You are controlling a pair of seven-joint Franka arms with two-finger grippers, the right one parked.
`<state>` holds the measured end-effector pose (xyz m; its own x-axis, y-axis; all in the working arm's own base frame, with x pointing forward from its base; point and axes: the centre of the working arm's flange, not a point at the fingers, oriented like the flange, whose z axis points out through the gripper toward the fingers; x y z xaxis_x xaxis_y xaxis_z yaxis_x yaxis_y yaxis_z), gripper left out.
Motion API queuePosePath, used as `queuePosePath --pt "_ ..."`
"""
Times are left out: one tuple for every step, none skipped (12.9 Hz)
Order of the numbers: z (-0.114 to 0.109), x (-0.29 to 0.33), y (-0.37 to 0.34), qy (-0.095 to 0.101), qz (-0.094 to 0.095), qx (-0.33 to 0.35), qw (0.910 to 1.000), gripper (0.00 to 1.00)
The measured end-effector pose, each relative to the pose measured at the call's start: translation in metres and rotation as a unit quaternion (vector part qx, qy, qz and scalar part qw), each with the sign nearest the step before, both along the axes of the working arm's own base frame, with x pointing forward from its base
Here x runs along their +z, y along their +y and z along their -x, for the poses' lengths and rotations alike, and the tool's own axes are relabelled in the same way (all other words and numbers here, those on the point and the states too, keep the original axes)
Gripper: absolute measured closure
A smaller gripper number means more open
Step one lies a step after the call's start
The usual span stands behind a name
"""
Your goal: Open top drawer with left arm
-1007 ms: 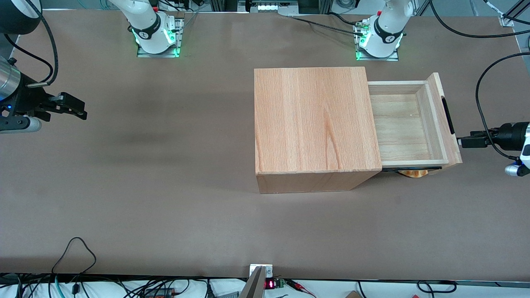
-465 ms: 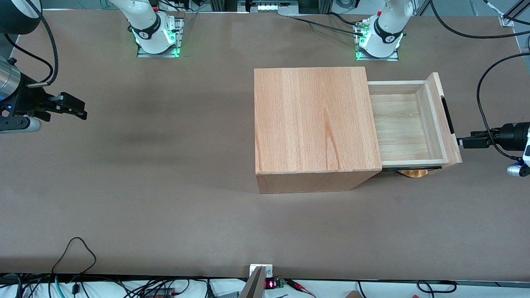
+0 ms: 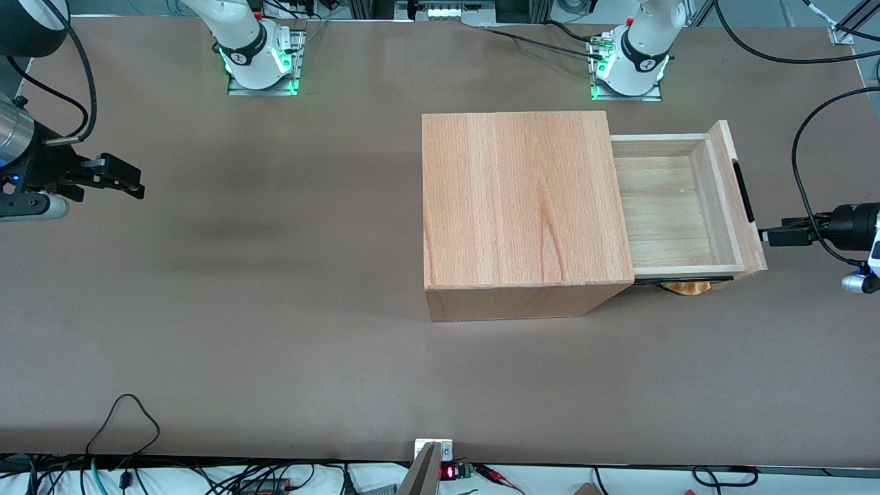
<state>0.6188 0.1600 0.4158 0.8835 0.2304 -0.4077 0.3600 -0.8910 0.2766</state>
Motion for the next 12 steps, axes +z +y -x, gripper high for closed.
queuePosePath --pt "-0.001 0.006 0.000 -0.003 -0.002 -0.001 1.0000 0.00" --pt "-0.003 0.016 0.002 -0.009 -0.007 -0.003 0.9999 0.00" --pt "-0.003 0.025 0.003 -0.011 -0.011 -0.007 0.9999 0.00" --pt "-0.002 0.033 0.003 -0.011 -0.012 -0.009 0.9998 0.00" --pt "-0.002 0.037 0.004 -0.011 -0.013 -0.010 0.9998 0.00" --pt "-0.003 0.039 0.004 -0.013 -0.013 -0.010 0.9998 0.00" --pt "-0.003 0.040 0.004 -0.015 -0.014 -0.010 0.9998 0.00" --pt "-0.005 0.046 0.004 -0.020 -0.015 -0.010 0.9996 0.00" --pt "-0.007 0.053 0.004 -0.028 -0.017 -0.011 0.9994 0.00" --pt "-0.008 0.062 0.002 -0.035 -0.019 -0.013 0.9991 0.00" --pt "-0.008 0.073 -0.001 -0.041 -0.020 -0.017 0.9988 0.00" --pt "-0.008 0.083 -0.004 -0.047 -0.022 -0.020 0.9984 0.00"
